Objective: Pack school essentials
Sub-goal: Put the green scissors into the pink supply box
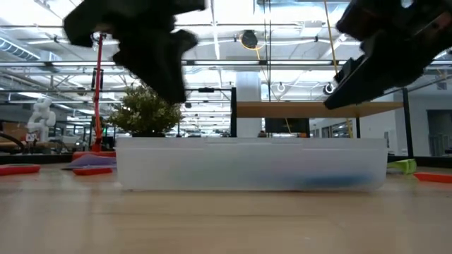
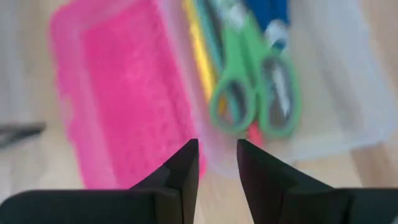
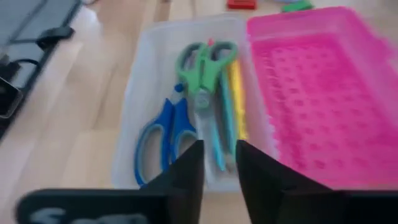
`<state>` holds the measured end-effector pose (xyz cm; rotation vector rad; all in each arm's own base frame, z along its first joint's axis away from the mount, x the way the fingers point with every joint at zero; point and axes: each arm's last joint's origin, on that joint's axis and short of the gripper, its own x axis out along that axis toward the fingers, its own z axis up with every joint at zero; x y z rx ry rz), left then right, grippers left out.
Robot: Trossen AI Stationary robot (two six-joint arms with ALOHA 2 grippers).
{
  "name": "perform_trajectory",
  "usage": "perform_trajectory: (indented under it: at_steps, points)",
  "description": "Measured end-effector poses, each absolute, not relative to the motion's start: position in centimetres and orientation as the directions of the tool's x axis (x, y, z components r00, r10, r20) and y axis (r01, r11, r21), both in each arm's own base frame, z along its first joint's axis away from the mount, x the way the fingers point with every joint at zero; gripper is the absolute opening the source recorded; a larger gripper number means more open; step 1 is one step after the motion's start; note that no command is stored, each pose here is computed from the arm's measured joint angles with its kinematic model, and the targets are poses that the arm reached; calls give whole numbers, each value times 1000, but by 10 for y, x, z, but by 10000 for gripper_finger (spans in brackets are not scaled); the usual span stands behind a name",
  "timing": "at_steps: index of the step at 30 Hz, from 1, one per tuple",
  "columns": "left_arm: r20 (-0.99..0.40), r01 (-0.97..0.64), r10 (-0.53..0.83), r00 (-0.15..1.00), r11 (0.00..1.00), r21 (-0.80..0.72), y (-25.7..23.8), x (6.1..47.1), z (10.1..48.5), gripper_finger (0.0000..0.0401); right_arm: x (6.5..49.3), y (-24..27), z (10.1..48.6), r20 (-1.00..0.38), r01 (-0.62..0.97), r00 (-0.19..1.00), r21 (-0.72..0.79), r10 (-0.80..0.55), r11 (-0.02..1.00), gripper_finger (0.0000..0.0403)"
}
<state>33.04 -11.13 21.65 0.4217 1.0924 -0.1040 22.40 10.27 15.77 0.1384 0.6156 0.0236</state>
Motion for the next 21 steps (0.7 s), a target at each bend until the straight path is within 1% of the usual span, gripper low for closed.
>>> perform_trajectory:
  at_steps: [3, 5, 8, 9, 11, 14, 15, 16, 18, 20, 21]
  points:
    - [-834, 194, 173, 524, 929, 315, -110, 316, 218, 113, 234, 101, 147, -610, -1, 788, 132, 82, 991, 44]
    - [-818, 158, 199, 539, 931, 330, -108, 304, 217, 113, 246, 102, 146, -615, -16, 782, 140, 100, 990, 24]
    - [-778, 111, 181, 602, 946, 306, -105, 297, 219, 113, 260, 103, 144, -640, -32, 760, 146, 119, 989, 4]
    - [-775, 101, 187, 604, 946, 308, -103, 293, 218, 113, 263, 103, 142, -647, -31, 753, 147, 120, 989, 3]
    - [-732, 71, 172, 660, 955, 288, -103, 294, 218, 113, 266, 103, 138, -667, -23, 737, 138, 109, 990, 5]
    - [-729, 78, 171, 663, 953, 294, -100, 286, 211, 113, 275, 103, 133, -673, -27, 728, 157, 127, 987, 7]
    - [-703, 69, 158, 694, 956, 284, -101, 288, 211, 113, 276, 102, 130, -678, -29, 722, 167, 136, 986, 7]
    - [-696, 68, 155, 701, 957, 282, -101, 288, 208, 113, 279, 101, 128, -677, -29, 722, 174, 141, 984, 5]
    - [-710, 75, 163, 685, 954, 291, -98, 283, 204, 113, 281, 100, 122, -687, -35, 710, 186, 156, 982, 2]
    - [-673, 57, 146, 725, 961, 270, -100, 287, 205, 113, 283, 100, 120, -692, -35, 705, 185, 156, 982, 1]
    - [-673, 55, 148, 724, 961, 271, -100, 286, 204, 113, 286, 100, 121, -683, -39, 713, 189, 160, 981, 1]
